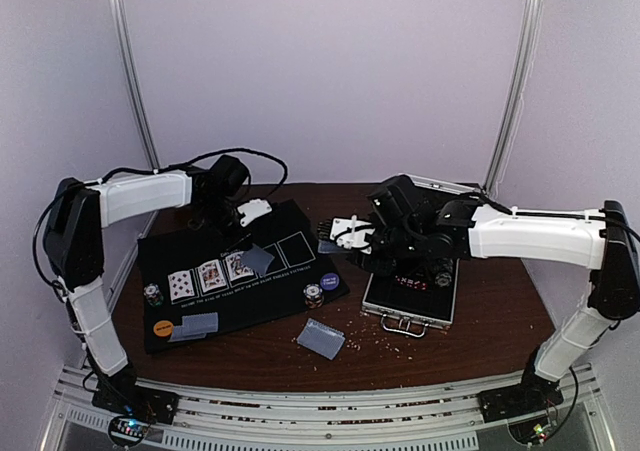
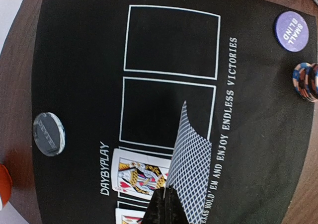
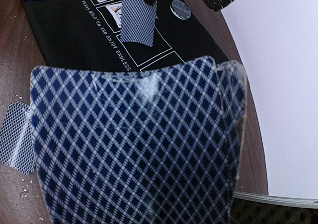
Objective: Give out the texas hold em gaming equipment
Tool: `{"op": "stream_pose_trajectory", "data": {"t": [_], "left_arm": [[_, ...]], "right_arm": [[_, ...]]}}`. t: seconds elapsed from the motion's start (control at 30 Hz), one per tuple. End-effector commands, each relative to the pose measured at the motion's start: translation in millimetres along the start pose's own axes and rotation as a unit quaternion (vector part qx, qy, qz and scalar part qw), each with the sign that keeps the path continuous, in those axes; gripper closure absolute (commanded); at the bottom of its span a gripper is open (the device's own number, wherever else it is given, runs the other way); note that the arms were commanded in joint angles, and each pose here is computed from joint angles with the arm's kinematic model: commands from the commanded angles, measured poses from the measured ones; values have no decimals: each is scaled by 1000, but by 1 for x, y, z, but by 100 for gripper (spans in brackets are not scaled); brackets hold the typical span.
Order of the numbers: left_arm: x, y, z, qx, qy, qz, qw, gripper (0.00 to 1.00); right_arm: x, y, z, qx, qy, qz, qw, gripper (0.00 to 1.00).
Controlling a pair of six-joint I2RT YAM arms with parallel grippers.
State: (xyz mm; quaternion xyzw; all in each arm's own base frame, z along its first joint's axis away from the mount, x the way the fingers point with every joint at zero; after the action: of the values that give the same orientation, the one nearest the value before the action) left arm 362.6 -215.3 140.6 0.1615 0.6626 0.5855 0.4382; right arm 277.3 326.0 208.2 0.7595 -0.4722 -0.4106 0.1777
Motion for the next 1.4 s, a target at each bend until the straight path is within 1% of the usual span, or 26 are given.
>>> {"op": "stream_pose_trajectory", "data": {"t": [0.0,0.13,0.2,0.3,0.43,0.63,0.7,0.83,1.0,1.1,1.2,1.37], "left_arm": [[-27,-8,12,-26,-67,-10,997,100],[-30,-32,7,-55,-138,30,988,100],[-29,-43,8,-61,-154,49,985,100],[-33,-53,7,-65,-177,52,981,100],[-41,-63,9,-106,-219,53,969,100],[-44,-73,20,-161,-283,62,943,100],[-47,-76,21,-173,-305,51,935,100],[-50,-82,18,-166,-336,34,926,100],[-44,-88,16,-157,-357,48,919,100],[-42,-90,11,-138,-376,43,915,100],[-37,-92,3,-111,-385,38,915,100],[-30,-94,-1,-96,-378,47,920,100]], "right_arm": [[1,12,-6,17,-5,-5,1000,59],[0,15,-8,20,-5,-8,1000,59],[0,15,-8,20,-6,-10,1000,59],[0,15,-7,19,-5,-10,1000,59],[-1,15,-8,19,-7,-10,1000,59],[-1,17,-8,19,-9,-12,1000,59],[0,16,-7,19,-9,-11,1000,59],[0,17,-7,19,-9,-11,1000,59],[0,19,-8,21,-10,-11,1000,59],[1,18,-7,20,-9,-9,1000,59],[1,18,-8,20,-10,-9,1000,59],[2,20,-7,21,-9,-8,1000,59]]}}
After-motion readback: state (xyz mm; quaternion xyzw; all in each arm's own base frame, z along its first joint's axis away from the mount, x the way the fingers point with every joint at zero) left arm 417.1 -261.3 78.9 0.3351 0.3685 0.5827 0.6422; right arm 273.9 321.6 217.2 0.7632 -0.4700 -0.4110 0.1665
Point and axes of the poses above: each gripper's point midway between its finger pads, its own y axis back along the fingers, its own z axis along the line the jaws close on, x = y × z, the point moved 4 cm from there along y, back along the fingers, and after that the axes turned 9 degrees about y, right-handed, at the moved point
